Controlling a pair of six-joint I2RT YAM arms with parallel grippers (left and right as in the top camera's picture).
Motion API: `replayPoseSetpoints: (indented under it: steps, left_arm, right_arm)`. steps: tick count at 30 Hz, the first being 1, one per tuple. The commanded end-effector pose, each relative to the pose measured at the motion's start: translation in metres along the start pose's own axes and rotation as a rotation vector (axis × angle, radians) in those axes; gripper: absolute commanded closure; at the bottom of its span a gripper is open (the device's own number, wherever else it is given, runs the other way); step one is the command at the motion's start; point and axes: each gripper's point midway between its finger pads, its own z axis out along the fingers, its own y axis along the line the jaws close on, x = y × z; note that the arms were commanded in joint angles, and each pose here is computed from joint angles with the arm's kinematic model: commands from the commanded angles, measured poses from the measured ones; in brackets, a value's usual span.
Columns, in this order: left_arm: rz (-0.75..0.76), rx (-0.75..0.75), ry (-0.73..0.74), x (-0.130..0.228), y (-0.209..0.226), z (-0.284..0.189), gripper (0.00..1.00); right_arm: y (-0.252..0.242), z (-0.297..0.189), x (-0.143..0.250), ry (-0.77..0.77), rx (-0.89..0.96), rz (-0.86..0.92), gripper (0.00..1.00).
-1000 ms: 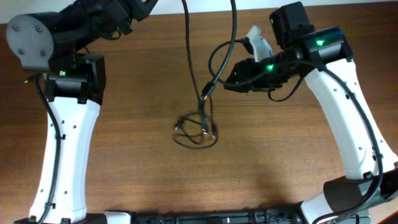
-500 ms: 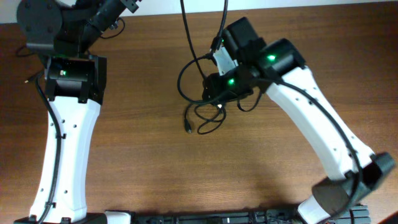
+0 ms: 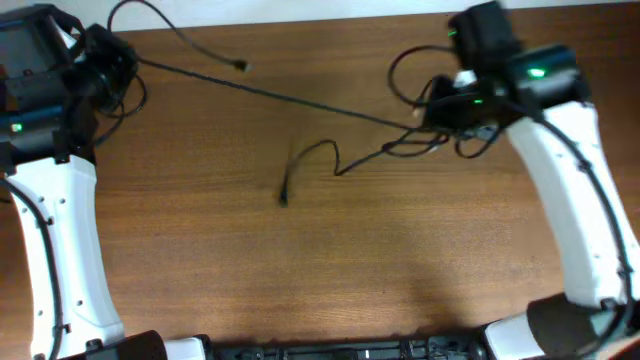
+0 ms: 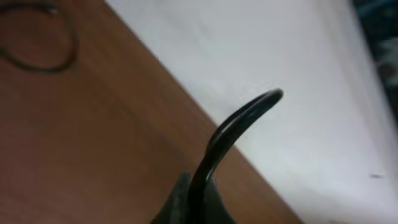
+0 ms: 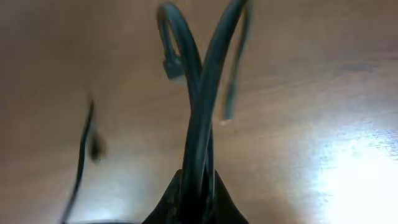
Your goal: Untangle cables
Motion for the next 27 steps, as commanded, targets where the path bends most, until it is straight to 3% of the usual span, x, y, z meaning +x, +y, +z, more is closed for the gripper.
replayPoseSetpoints:
  steps: [1, 4, 7, 11, 15, 19, 21, 22, 23, 24, 25, 27]
  left_arm:
    - [0.062, -0.380, -0.322, -0.063, 0.069, -0.033, 1.00]
    - [0.071, -0.531, -0.403, -0.073, 0.092, -0.049, 1.00]
    - [0.070, -0.443, -0.336, -0.063, 0.080, -0.038, 1.00]
    - [0.070, -0.433, -0.335, -0.063, 0.078, -0.037, 1.00]
    - [0.098, -0.785, -0.610, -0.101, 0.119, -0.085, 1.00]
    - [0.051, -0.886, -0.651, -0.118, 0.152, -0.099, 1.00]
    - [0.053, -0.739, -0.529, -0.110, 0.143, -0.073, 1.00]
    - [0.103, -0.569, -0.422, -0.102, 0.119, -0.048, 1.00]
    - [0.230, -0.256, -0.278, -0.086, 0.066, -0.019, 1.00]
    - [0.289, -0.013, -0.194, -0.072, 0.023, -0.012, 1.00]
    - [0.318, 0.128, -0.160, -0.064, -0.003, -0.016, 1.00]
    - [0.363, 0.184, -0.189, -0.066, -0.019, -0.030, 1.00]
  right_arm:
    - [-0.074, -0.049, -0.029, -0.183, 0.110, 0.228, 0.96]
    - [-0.131, -0.080, -0.038, -0.278, 0.155, 0.398, 0.96]
    - [-0.141, -0.080, -0.035, -0.257, 0.165, 0.429, 0.96]
    - [-0.145, -0.081, -0.036, -0.263, 0.192, 0.388, 0.96]
    - [-0.178, -0.094, -0.043, -0.361, 0.375, 0.445, 0.96]
    - [-0.194, -0.104, -0.045, -0.424, 0.464, 0.517, 0.96]
    - [-0.178, -0.094, -0.043, -0.375, 0.370, 0.508, 0.96]
    - [-0.162, -0.086, -0.041, -0.324, 0.276, 0.478, 0.96]
    - [-0.140, -0.079, -0.042, -0.272, 0.166, 0.345, 0.96]
    - [-0.136, -0.076, -0.041, -0.249, 0.149, 0.310, 0.96]
    - [-0.136, -0.074, -0.041, -0.243, 0.152, 0.310, 0.96]
    - [-0.138, -0.061, -0.043, -0.206, 0.166, 0.313, 0.96]
